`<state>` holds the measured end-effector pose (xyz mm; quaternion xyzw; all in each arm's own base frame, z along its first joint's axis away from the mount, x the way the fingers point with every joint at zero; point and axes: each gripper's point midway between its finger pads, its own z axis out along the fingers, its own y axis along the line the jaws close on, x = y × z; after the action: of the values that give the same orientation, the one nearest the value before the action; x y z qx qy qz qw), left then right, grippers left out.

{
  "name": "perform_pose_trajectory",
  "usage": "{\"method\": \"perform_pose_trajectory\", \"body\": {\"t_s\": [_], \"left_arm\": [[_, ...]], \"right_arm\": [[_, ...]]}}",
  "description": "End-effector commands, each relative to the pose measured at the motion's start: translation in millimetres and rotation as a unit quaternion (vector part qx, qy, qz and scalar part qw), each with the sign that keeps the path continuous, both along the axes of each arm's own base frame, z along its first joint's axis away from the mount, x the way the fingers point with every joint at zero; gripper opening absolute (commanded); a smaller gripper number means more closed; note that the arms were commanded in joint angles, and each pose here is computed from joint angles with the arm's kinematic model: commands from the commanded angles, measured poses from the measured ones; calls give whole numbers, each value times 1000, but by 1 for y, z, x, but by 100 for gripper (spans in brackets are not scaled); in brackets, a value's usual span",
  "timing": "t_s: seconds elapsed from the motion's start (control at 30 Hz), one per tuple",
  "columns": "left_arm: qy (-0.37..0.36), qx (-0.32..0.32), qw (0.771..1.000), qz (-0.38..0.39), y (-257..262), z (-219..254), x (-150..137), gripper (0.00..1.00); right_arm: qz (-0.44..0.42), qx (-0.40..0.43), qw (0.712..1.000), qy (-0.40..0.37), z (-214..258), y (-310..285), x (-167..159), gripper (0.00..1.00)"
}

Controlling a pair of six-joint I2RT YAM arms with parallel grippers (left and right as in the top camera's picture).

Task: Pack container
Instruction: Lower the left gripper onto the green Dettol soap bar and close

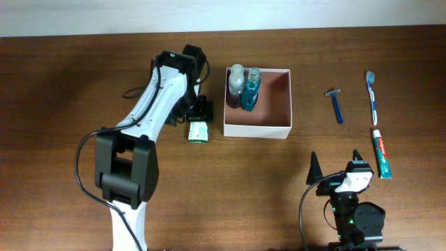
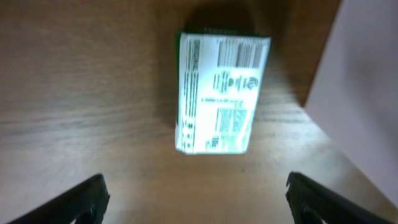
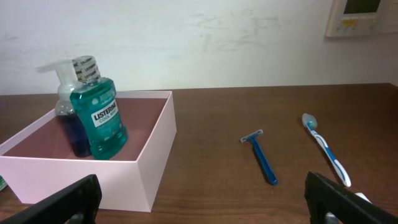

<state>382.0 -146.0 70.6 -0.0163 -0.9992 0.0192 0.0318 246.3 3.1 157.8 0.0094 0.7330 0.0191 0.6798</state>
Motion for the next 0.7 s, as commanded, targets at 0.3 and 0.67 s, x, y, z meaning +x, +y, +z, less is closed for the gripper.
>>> {"method": "perform_pose_trajectory", "body": {"t_s": [0.3,0.67], "left_arm": [[-17,-10,1000,-7,-1,-41,1,89],[-19,3,1000,-8,2,-60,5,89]], "right_arm": [[1,-3,1000,1,-2,0,0,98],[1,-3,1000,1,-2,0,0,99]]}}
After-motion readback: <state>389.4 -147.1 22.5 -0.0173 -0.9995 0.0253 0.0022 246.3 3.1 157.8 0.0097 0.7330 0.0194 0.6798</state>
